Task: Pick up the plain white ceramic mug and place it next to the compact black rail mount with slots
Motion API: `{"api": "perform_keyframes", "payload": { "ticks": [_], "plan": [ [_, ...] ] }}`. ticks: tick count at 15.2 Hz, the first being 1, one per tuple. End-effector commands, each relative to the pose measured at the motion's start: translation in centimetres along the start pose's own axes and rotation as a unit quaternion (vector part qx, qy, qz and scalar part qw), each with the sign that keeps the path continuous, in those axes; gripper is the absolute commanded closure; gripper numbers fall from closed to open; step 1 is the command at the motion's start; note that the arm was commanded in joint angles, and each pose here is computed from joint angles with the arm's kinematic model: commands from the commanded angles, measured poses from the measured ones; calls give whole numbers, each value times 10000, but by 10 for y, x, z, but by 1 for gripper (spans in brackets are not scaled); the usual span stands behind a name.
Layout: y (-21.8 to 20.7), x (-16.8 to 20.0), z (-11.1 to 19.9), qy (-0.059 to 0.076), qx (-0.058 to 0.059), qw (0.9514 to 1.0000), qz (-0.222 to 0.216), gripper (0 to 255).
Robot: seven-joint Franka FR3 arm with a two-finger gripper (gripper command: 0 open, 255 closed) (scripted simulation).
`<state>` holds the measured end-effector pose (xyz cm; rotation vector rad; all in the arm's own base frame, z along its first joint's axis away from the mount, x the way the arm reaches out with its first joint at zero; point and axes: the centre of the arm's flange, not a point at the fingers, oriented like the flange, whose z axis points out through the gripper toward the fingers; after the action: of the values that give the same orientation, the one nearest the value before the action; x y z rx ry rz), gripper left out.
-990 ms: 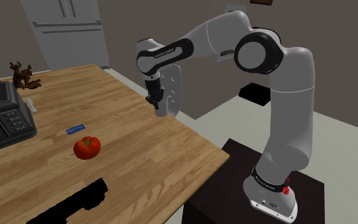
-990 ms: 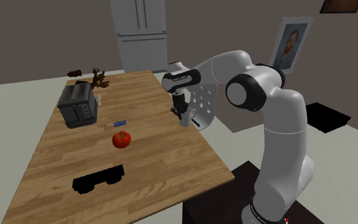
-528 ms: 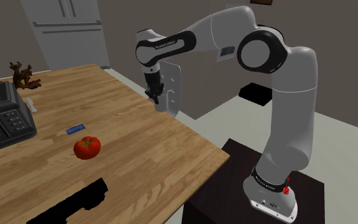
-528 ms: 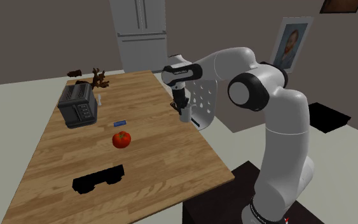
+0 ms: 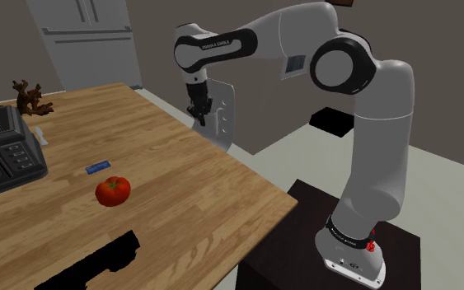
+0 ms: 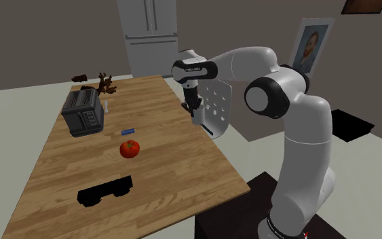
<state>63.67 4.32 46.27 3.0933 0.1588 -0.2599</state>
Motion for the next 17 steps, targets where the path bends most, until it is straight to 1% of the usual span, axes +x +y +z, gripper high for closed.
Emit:
{"api": "perform_keyframes", "payload": {
  "ticks": [1,10,11,17],
  "plan": [
    [1,-1,-11,-1,0,10000,1,255],
    [2,-9,-58,-1,0,10000,1,255],
    [2,-9,-59,-1,0,10000,1,255],
    [-75,-28,-58,-1,0,10000,1,255]
  ]
}}
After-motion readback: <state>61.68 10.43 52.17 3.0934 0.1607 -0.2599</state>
